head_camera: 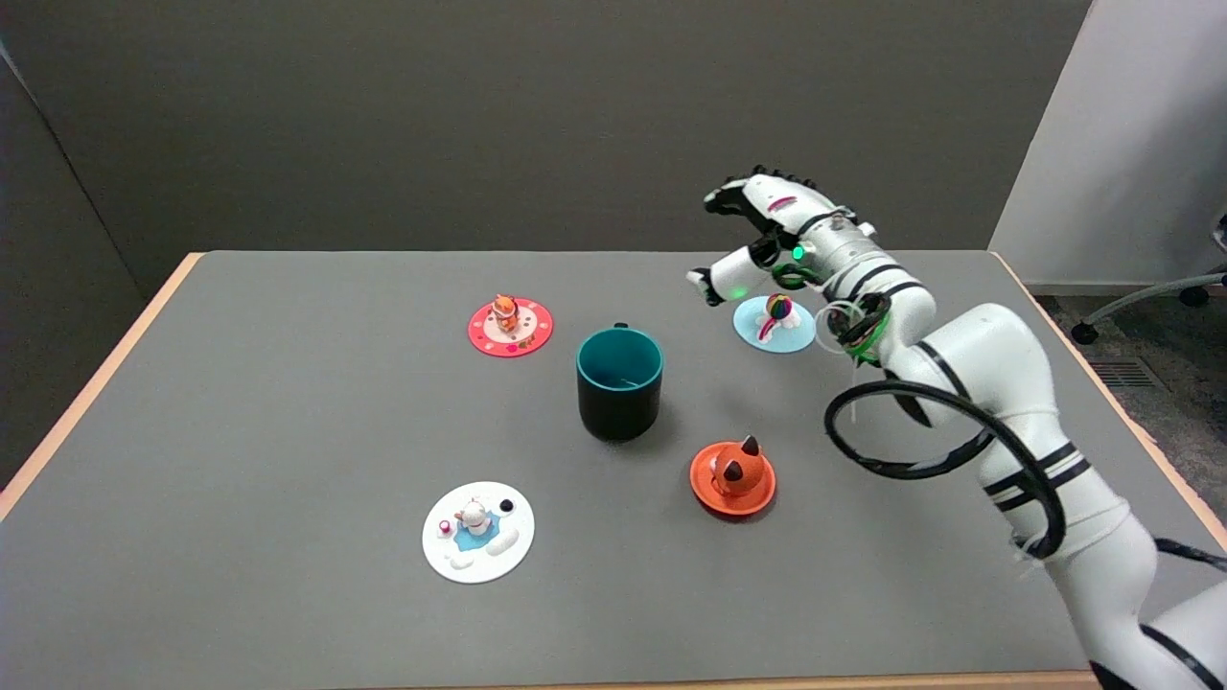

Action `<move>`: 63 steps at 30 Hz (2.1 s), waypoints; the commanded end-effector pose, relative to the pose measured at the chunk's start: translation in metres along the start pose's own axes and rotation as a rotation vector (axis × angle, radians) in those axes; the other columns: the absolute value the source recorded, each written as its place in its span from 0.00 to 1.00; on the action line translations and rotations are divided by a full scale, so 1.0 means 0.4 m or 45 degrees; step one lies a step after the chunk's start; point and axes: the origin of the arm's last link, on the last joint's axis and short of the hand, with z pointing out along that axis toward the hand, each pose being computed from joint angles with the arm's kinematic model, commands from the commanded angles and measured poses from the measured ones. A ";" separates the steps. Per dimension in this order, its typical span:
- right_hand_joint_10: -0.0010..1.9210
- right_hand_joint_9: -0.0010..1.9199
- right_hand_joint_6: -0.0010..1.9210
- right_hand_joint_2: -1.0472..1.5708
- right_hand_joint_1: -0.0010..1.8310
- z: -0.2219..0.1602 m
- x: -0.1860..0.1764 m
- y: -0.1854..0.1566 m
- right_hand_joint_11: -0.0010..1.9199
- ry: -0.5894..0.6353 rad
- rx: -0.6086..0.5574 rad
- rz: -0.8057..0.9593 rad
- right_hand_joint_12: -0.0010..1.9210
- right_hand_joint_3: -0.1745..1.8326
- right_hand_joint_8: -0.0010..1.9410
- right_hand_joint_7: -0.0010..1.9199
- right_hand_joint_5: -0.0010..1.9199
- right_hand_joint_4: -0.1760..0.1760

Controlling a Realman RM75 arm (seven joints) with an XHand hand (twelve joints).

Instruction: Pick up the cup lid with blue sky.

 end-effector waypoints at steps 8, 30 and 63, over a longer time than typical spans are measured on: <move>0.10 0.26 0.10 0.56 0.46 0.079 0.002 0.195 0.15 -0.195 -0.306 0.002 0.24 0.57 0.09 0.31 0.29 0.11; 0.10 0.24 0.12 0.62 0.49 0.043 0.022 0.168 0.15 -0.213 -0.134 0.008 0.18 0.50 0.11 0.28 0.32 0.29; 0.10 0.31 0.09 0.56 0.43 0.108 0.055 0.103 0.29 -0.216 0.168 -0.091 0.15 0.59 0.09 0.27 0.23 0.45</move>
